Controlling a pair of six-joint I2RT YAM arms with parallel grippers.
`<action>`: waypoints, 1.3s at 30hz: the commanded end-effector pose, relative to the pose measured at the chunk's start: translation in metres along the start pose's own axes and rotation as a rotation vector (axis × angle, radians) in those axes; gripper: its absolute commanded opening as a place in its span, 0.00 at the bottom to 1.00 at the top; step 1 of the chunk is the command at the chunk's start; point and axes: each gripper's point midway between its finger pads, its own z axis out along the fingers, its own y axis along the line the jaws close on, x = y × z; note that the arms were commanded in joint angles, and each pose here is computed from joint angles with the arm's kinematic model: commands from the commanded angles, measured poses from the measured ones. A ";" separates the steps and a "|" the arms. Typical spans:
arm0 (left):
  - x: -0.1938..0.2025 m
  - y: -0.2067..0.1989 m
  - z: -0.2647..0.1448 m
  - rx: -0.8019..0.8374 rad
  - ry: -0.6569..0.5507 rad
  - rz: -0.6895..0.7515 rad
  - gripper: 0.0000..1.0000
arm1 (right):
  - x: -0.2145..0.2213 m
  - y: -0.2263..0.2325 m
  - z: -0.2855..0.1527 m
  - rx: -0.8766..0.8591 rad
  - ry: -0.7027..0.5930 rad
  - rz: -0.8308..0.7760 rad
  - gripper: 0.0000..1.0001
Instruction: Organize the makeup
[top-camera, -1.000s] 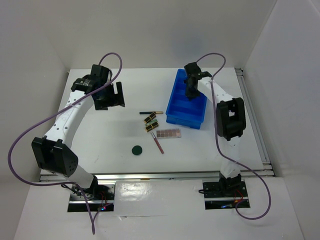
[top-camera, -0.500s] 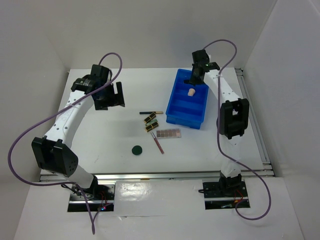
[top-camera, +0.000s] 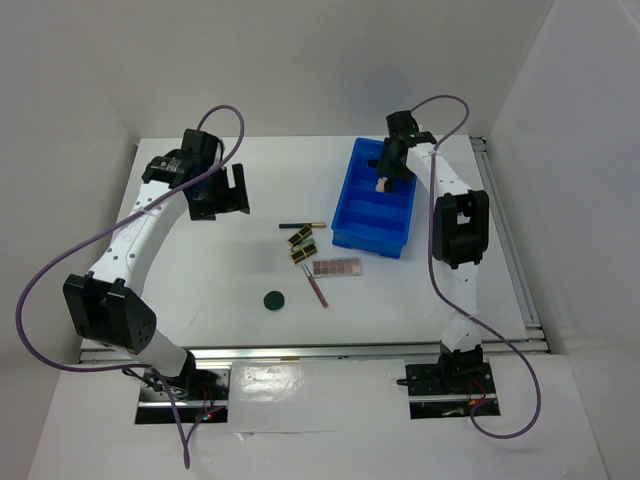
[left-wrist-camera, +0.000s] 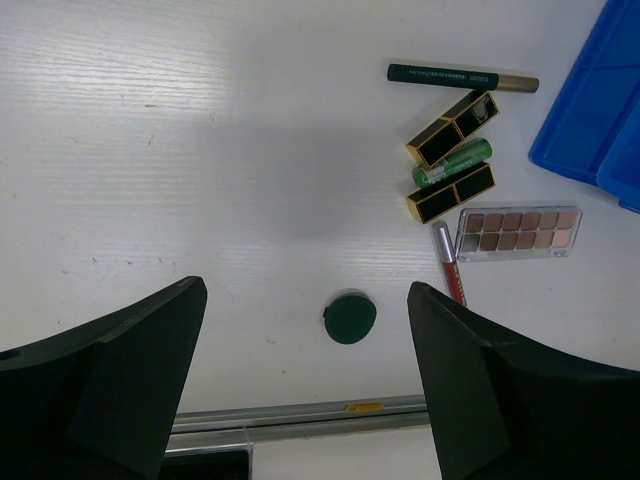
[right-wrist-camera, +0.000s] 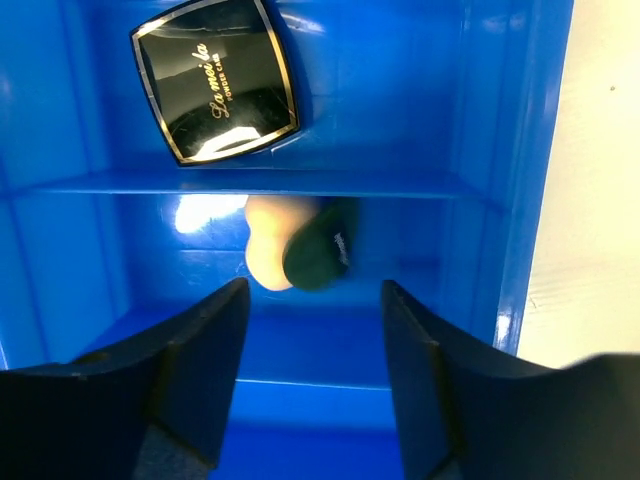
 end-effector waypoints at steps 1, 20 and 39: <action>-0.002 0.001 -0.008 0.006 -0.021 -0.009 0.96 | -0.019 0.006 -0.012 -0.024 -0.047 0.017 0.64; -0.007 0.006 -0.033 -0.079 -0.065 -0.137 0.95 | 0.093 0.139 -0.170 -0.438 -0.045 -0.329 0.65; -0.046 0.027 -0.069 -0.121 -0.204 -0.253 0.97 | 0.342 0.239 -0.191 -0.645 0.289 -0.744 0.83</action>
